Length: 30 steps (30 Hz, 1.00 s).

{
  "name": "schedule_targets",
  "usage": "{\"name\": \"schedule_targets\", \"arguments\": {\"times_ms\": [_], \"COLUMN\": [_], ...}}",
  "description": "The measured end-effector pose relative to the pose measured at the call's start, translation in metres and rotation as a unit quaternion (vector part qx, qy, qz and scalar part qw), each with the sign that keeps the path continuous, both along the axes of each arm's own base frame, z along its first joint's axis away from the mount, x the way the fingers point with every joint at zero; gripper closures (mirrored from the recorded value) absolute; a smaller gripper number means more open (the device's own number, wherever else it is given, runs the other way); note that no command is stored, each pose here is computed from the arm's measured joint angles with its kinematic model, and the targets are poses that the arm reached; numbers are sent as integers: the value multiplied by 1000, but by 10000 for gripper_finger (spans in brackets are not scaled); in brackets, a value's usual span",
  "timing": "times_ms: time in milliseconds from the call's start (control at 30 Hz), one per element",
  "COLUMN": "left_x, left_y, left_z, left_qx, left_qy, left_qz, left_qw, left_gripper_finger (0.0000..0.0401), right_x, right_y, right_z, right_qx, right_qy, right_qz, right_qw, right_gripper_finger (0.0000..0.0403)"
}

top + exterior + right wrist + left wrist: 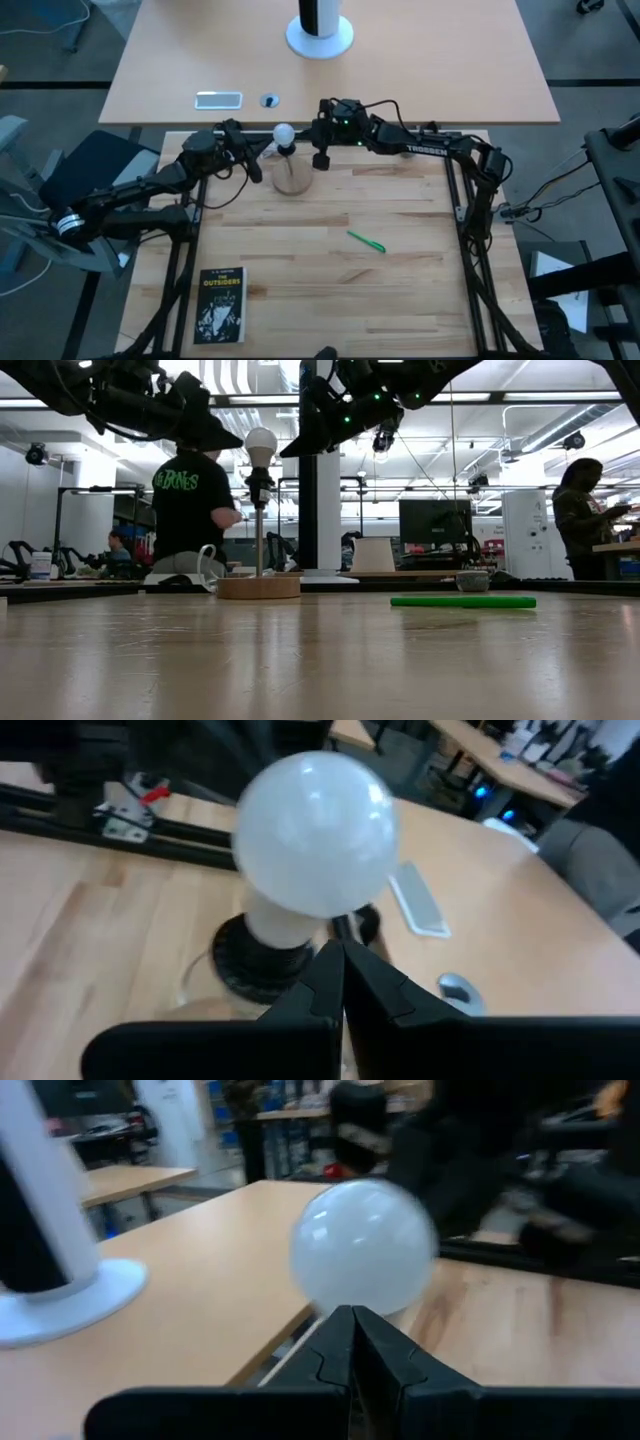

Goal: Screw lightbulb
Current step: Insert the lightbulb into the lamp

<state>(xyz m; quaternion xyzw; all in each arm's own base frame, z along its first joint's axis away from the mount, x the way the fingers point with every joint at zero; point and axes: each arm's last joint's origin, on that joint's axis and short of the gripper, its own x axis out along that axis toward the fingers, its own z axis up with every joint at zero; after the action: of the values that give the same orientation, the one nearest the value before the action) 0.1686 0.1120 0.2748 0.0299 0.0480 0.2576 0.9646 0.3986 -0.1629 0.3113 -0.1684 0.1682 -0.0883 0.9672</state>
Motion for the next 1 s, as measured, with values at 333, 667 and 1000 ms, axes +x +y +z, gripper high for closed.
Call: {"name": "schedule_targets", "arguments": {"times_ms": [333,667,1000], "left_x": [6,4,2], "left_y": [4,6,-2], "left_z": [-1,-3,2], "left_qx": [6,4,1], "left_qy": [-9,0,-16], "left_qz": [3,52,-47], "left_qw": [1000,999,999], "left_gripper_finger": [401,401,401], "right_x": [2,6,1], "right_y": [0,15,-3], "right_z": [4,-1,0], "right_qx": [-10,10,-16], "right_qy": [-26,-6,-6], "right_qz": [28,80,-12], "right_qw": [999,997,1000], "right_gripper_finger": [403,403,403]}}
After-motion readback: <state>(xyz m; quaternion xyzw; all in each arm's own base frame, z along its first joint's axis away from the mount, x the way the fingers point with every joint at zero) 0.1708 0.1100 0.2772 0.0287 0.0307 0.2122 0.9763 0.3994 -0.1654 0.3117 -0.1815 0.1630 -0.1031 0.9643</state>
